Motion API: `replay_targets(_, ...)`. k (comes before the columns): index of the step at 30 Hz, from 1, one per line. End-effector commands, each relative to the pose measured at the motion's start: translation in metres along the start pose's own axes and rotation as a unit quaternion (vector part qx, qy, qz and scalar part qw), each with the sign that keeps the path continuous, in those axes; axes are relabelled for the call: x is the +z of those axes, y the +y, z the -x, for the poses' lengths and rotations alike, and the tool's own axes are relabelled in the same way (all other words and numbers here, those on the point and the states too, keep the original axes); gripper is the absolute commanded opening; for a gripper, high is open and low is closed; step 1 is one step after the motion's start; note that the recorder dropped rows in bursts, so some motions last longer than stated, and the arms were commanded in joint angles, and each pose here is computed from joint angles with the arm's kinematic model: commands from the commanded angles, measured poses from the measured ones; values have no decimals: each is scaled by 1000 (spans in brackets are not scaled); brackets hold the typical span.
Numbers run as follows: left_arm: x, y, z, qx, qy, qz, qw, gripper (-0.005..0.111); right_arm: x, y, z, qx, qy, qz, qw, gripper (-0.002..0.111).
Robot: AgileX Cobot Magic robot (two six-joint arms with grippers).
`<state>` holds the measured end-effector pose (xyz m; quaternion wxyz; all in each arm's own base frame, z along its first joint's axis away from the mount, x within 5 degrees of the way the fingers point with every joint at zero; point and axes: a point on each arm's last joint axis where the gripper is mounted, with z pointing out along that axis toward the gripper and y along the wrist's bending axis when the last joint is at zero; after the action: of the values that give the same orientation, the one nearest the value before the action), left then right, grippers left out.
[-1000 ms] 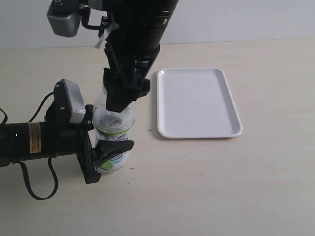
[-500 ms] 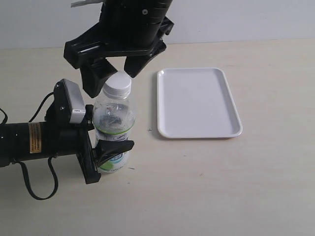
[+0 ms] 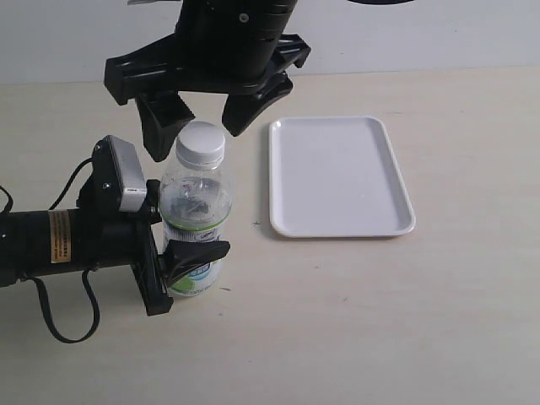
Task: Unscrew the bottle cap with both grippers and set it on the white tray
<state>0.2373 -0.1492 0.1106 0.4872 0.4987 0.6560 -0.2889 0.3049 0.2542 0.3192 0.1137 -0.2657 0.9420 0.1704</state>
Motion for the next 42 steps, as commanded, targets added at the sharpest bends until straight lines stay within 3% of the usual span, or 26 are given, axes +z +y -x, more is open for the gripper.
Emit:
replay_targets(1, 0, -1, 4, 4, -8, -3, 1000, 0, -5, 0, 1, 2, -9, -1, 1000, 69)
replay_targets(6, 0, -1, 4, 4, -8, -3, 1000, 0, -5, 0, 1, 2, -9, -1, 1000, 59)
replay_targets(17, 0, -1, 4, 4, -8, -3, 1000, 0, -5, 5, 1, -45, -9, 26, 999, 59)
replay_targets(21, 0, -1, 4, 4, -8, -3, 1000, 0, -5, 1, 1, -54, -9, 3, 999, 59)
replay_targets(37, 0, -1, 4, 5, -8, -2, 1000, 0, -18, 4, -1, -75, -24, 2, 997, 59)
replay_targets(42, 0, -1, 4, 5, -8, -2, 1000, 0, -4, -2, -10, -69, 5, -4, 998, 60)
